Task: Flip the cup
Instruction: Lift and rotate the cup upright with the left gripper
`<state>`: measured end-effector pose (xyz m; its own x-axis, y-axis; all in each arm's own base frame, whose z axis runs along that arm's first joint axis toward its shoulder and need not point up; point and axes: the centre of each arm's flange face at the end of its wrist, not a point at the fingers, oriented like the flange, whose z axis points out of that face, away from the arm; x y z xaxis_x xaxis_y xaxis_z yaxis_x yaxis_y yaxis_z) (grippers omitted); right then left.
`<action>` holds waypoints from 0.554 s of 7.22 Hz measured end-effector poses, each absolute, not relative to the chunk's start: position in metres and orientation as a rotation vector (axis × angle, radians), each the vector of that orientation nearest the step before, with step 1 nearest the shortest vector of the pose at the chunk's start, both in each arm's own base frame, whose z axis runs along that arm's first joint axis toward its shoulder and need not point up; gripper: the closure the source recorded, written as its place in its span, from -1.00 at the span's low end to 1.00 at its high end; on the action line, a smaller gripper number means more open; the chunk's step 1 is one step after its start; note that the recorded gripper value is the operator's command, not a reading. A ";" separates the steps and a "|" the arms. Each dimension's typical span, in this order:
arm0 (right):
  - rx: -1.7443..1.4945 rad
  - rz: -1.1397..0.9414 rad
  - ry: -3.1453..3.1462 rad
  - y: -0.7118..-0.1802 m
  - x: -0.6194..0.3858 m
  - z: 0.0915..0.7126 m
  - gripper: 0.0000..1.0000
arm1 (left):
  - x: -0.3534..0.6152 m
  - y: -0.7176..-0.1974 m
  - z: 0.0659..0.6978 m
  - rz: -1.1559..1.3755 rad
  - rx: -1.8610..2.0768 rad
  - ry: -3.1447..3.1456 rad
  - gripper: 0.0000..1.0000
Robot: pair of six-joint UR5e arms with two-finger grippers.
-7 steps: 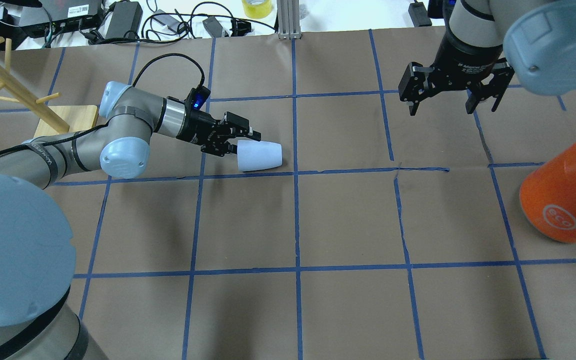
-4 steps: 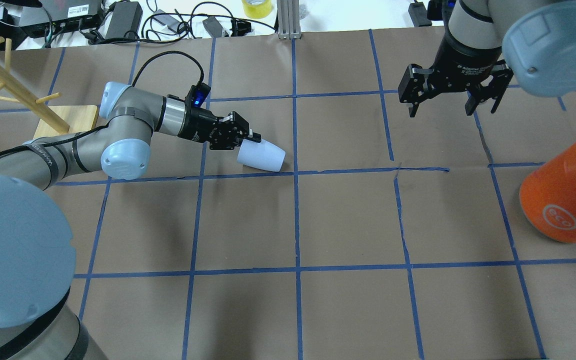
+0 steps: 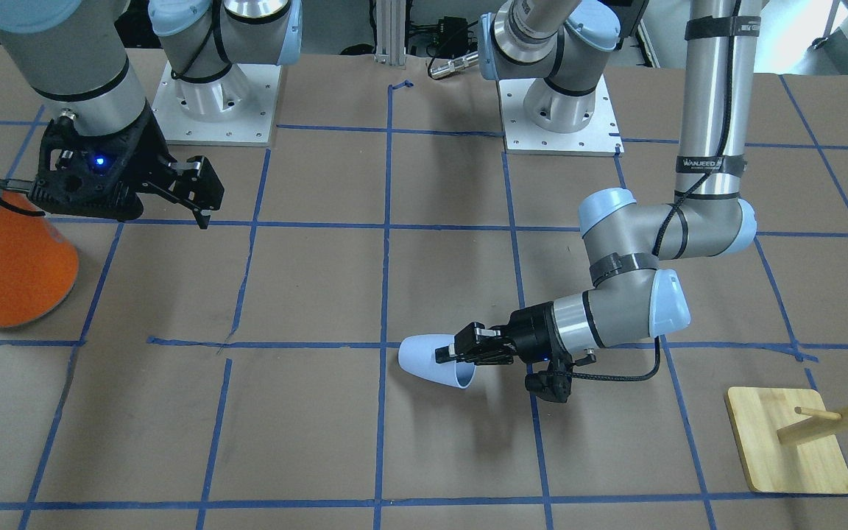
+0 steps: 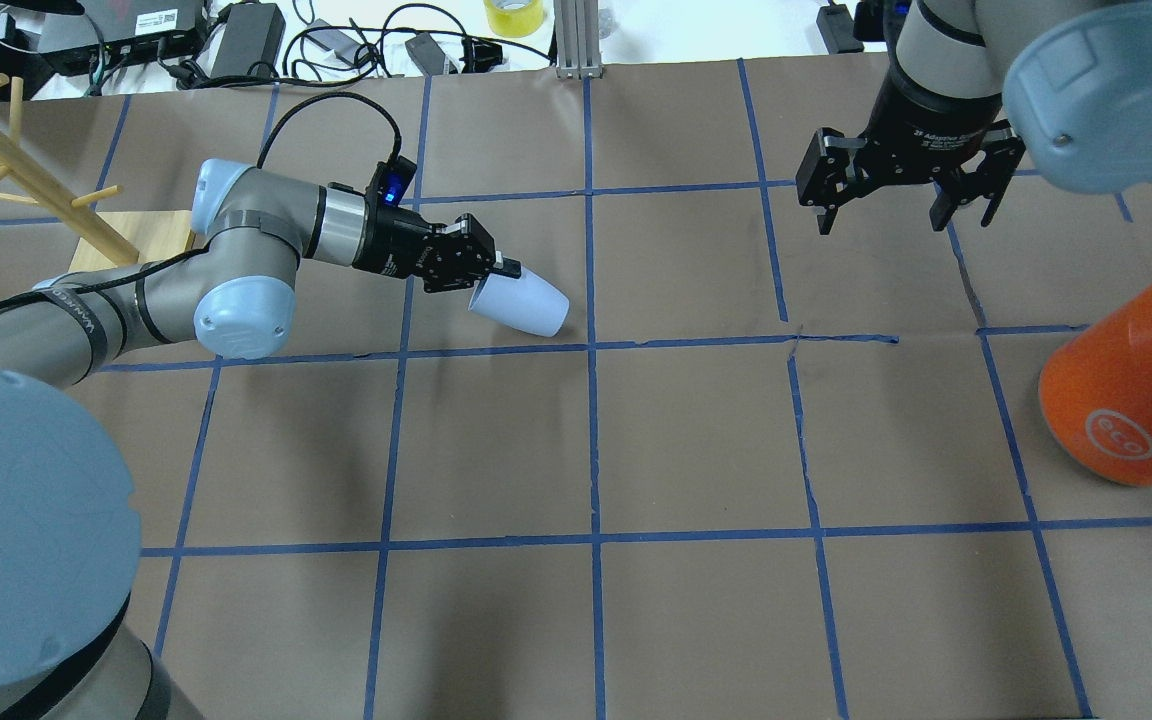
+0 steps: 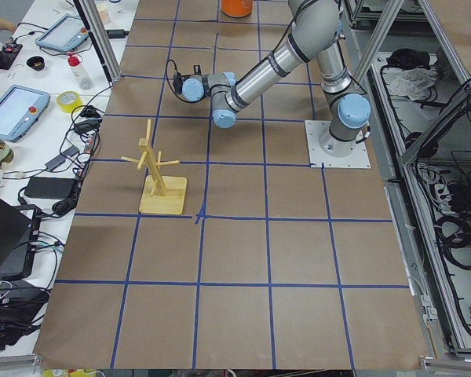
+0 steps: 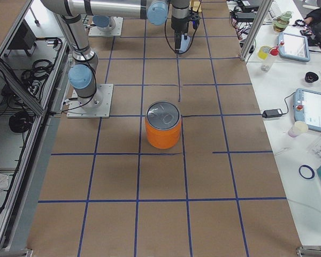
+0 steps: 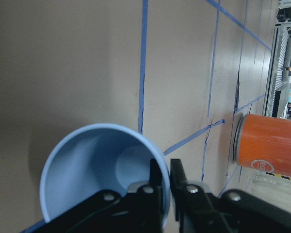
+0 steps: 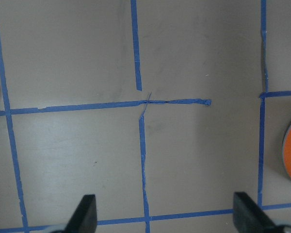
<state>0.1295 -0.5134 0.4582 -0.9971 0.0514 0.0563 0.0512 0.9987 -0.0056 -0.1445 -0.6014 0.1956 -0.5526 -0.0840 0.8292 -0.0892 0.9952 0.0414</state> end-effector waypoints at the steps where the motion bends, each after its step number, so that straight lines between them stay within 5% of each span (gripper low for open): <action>1: -0.080 0.006 -3.084 -0.514 0.129 0.458 -1.00 | -0.144 -0.603 0.212 0.006 0.174 -2.166 1.00; 4: -0.091 0.036 -3.079 -0.514 0.131 0.468 -1.00 | -0.124 -0.614 0.261 0.102 0.273 -2.493 1.00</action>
<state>0.1311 -0.5140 0.4685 -0.9964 0.0598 0.0599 0.0584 0.9980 -0.0250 -0.1239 -0.6144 0.2606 -0.7857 -0.1715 0.5943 -0.2193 0.9756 -0.0084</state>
